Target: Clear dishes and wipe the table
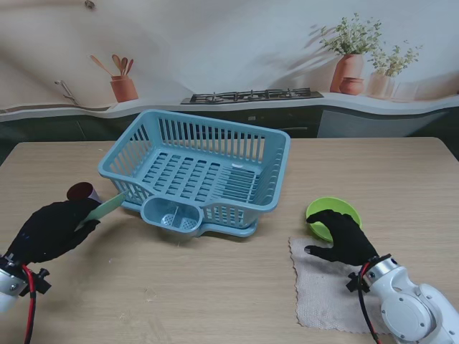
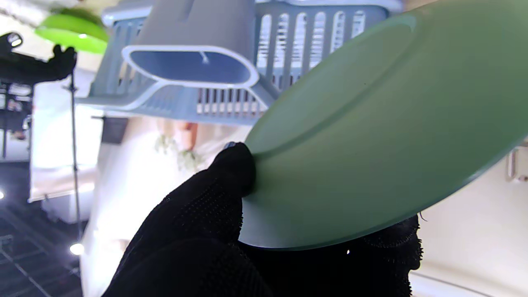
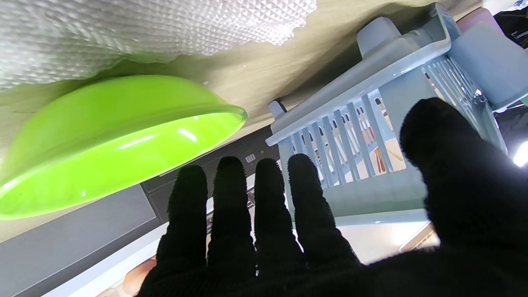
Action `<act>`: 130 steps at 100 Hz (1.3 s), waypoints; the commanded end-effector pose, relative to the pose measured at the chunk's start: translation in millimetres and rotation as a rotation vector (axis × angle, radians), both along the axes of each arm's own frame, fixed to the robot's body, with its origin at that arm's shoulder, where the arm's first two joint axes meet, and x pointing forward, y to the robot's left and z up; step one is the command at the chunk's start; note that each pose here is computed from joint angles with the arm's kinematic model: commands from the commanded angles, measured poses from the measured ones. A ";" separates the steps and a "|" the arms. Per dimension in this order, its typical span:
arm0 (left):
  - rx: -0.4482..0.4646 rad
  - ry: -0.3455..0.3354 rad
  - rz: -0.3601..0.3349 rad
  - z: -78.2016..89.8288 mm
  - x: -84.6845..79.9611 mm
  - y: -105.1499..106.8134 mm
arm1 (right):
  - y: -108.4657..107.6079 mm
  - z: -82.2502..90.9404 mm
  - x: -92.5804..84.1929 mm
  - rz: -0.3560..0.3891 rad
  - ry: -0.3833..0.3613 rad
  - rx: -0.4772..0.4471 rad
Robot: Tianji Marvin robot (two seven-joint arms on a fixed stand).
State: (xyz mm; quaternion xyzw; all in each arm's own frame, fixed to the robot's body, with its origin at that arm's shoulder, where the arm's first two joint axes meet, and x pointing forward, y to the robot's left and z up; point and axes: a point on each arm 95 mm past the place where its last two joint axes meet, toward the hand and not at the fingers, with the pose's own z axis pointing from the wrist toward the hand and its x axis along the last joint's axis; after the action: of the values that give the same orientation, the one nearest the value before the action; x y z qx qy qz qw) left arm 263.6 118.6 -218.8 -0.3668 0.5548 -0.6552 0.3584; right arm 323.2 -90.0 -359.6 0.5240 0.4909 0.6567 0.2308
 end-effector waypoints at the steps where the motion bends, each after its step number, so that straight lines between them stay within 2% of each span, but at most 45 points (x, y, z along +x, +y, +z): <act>1: -0.010 -0.004 -0.016 6.2 -2.9 -10.9 | 2.3 0.4 -1.0 0.007 0.003 0.001; 31: 0.046 0.056 -0.047 21.5 -13.4 -27.5 | 1.4 1.7 -0.8 0.003 -0.006 0.008; 67: 0.078 0.040 -0.108 44.9 -16.8 -31.6 | 1.1 2.4 -0.6 0.003 -0.009 0.010; 102: 0.060 0.065 -0.163 64.5 7.2 -35.3 | 0.5 6.0 1.6 0.004 -0.023 0.008; 130: 0.025 0.083 -0.161 74.3 35.4 -34.0 | -1.6 13.4 7.9 0.012 -0.048 -0.001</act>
State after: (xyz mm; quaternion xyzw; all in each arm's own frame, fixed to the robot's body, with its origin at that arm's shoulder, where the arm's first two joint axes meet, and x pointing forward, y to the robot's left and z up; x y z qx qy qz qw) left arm 293.9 83.4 -147.5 -0.3439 0.6039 -0.6609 0.2833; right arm 328.2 -92.9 -351.5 0.5140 0.4830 0.6674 0.2390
